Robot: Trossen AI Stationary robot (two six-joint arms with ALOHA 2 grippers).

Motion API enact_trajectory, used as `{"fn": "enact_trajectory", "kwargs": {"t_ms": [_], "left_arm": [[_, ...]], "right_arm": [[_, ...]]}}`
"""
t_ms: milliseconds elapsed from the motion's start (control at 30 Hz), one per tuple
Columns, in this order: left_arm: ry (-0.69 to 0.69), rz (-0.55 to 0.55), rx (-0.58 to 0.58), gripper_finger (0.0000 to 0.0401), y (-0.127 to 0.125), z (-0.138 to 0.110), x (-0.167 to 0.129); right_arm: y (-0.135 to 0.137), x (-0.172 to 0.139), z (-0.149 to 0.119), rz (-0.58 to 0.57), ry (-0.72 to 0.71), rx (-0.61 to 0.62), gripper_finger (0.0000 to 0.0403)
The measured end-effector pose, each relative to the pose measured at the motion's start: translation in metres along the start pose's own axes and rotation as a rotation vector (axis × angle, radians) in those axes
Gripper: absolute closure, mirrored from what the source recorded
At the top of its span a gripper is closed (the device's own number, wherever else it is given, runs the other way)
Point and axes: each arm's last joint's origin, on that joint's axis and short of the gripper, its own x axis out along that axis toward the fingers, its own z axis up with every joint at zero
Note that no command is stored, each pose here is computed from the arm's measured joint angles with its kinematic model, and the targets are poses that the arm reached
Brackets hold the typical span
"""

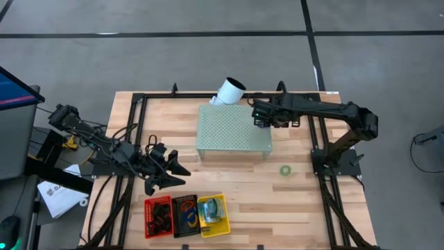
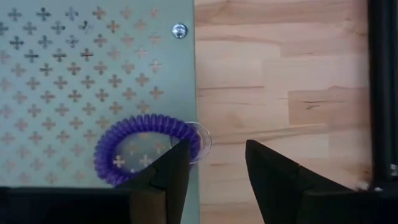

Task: Pick & Place Office Desk Supplies
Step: Put the violet spring keychain into the black bin

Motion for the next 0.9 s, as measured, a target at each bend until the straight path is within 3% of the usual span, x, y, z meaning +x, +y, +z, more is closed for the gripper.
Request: {"fn": "enact_trajectory", "kwargs": {"t_ms": [433,900], "left_arm": [[-0.001,0.0,-0.004,0.0206,0.0,0.0,0.0],[0.0,0.001,-0.004,0.0206,0.0001,0.0,0.0]], "right_arm": [[0.0036,0.0096,0.0009,0.044,-0.005,0.024,0.0267],[0.0055,0.0068,-0.0051,0.044,-0.046,0.001,0.039]]}}
